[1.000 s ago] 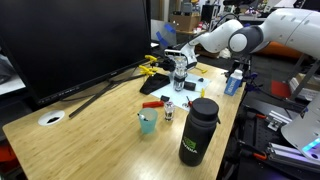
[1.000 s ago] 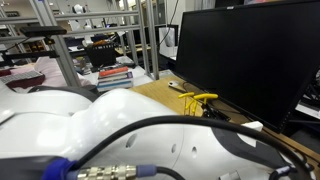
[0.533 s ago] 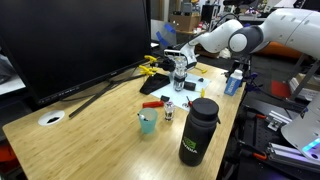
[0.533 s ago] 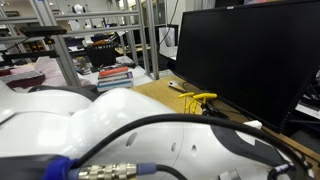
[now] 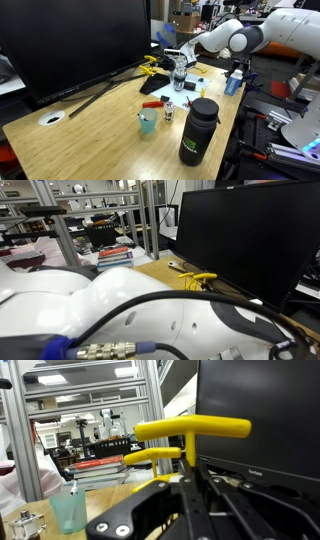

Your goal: Get the rightmost yellow object and put it behind all the yellow objects on the black base

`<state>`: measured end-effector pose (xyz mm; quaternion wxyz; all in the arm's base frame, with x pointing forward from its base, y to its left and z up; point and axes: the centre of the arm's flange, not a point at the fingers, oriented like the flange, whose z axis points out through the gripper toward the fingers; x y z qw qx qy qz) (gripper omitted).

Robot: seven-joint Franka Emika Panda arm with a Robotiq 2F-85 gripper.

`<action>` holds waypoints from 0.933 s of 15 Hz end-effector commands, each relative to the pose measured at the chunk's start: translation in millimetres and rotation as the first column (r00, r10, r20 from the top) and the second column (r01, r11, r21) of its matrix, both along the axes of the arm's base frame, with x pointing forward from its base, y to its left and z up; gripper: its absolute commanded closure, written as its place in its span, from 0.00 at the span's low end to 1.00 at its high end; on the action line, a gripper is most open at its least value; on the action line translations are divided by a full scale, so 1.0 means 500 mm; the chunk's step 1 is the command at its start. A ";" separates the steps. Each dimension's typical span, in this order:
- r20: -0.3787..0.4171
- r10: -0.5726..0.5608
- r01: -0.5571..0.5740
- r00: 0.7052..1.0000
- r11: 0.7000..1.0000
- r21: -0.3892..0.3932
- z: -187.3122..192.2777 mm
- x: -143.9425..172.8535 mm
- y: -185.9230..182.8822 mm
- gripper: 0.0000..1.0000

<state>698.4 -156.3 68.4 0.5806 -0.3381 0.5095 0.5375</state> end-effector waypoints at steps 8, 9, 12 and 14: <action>0.049 0.023 -0.021 0.999 0.999 -0.040 0.034 0.017 -0.007 0.98; 0.050 0.021 -0.019 0.999 0.999 -0.038 0.034 0.018 -0.008 0.98; 0.044 0.020 -0.019 0.999 0.999 -0.033 0.027 0.016 -0.006 0.98; 0.040 0.021 -0.019 0.999 0.999 -0.035 0.023 0.015 -0.006 0.98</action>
